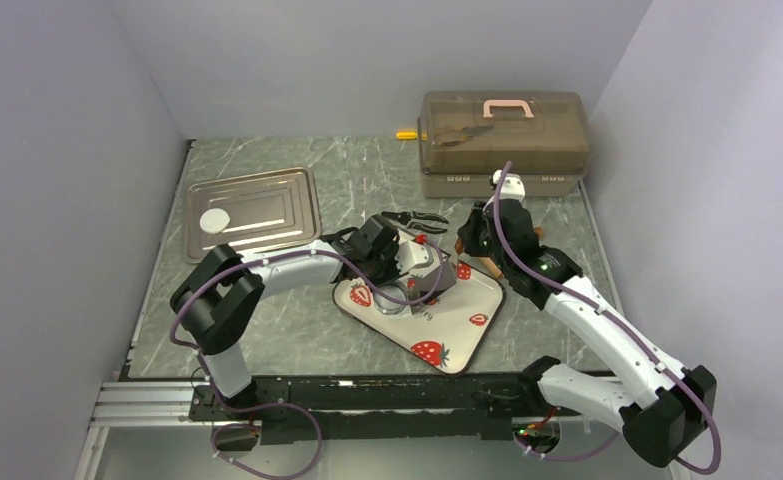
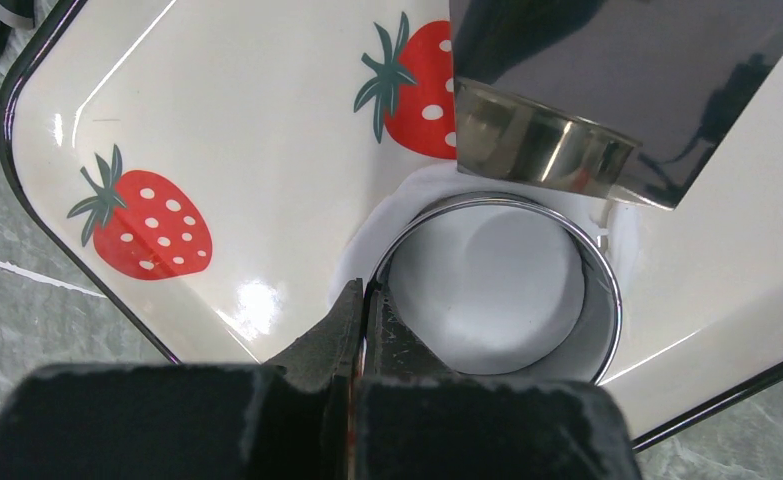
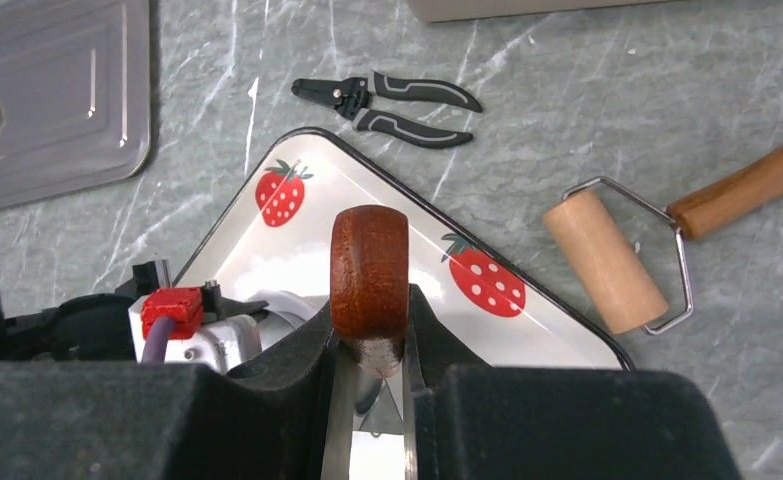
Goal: Roll out the dumpling wrappers from the dough
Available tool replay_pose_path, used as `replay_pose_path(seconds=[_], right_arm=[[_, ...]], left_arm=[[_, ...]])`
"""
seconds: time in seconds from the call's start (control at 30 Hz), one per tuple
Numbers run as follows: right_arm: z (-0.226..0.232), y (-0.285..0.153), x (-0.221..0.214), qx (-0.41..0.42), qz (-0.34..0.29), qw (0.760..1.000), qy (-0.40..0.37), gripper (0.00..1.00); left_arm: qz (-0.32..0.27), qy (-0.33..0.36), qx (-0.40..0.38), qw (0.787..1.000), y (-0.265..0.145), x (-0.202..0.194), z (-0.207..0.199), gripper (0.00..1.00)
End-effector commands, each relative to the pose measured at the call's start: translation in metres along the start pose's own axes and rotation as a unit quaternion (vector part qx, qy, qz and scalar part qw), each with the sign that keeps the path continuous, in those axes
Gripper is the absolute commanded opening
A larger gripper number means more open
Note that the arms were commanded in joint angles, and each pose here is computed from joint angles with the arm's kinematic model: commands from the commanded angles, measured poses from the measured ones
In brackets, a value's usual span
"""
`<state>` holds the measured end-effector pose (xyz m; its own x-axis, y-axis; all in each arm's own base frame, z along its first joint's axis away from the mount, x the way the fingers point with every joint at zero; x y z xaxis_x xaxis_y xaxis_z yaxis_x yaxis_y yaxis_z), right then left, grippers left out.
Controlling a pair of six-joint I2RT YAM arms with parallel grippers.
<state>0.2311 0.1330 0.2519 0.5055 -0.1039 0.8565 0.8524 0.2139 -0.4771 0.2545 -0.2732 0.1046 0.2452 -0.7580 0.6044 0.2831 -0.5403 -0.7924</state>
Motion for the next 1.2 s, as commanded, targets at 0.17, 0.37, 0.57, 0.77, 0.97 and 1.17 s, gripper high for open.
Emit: replay_pose_path(seconds=[0.17, 0.37, 0.57, 0.77, 0.97, 1.17], right_arm=[[0.014, 0.006, 0.016, 0.035, -0.051, 0.997, 0.045, 0.00], [0.019, 0.007, 0.011, 0.043, -0.065, 0.994, 0.077, 0.00], [0.046, 0.019, -0.032, 0.051, -0.041, 0.995, -0.072, 0.00], [0.011, 0.019, -0.043, -0.081, -0.017, 0.966, -0.243, 0.00], [-0.017, 0.007, -0.023, -0.161, -0.035, 0.944, -0.285, 0.00], [-0.034, 0.001, -0.010, -0.183, -0.040, 0.941, -0.283, 0.00]], left_arm=[[-0.013, -0.010, 0.018, 1.000, -0.002, 0.004, 0.004, 0.00], [-0.015, -0.014, 0.015, 1.000, -0.001, 0.005, 0.003, 0.00], [-0.014, -0.013, 0.014, 1.000, -0.001, 0.004, 0.003, 0.00], [-0.008, 0.011, 0.028, 1.000, -0.003, 0.001, 0.007, 0.00], [-0.007, 0.024, 0.039, 0.999, -0.004, 0.001, 0.010, 0.00], [-0.007, 0.033, 0.048, 0.998, -0.006, 0.002, 0.014, 0.00]])
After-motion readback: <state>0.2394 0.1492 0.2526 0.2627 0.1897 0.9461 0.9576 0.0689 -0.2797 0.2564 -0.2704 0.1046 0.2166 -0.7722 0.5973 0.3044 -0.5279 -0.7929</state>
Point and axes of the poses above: each gripper's point midway between its finger pads, its own y axis out along the fingers, its own z axis along the line the jaws close on, x = y × z, the point moved 7 cm from there along -y, back along the fingers, and after that the axes turned 6 degrees about -y, right-handed, at the moved point
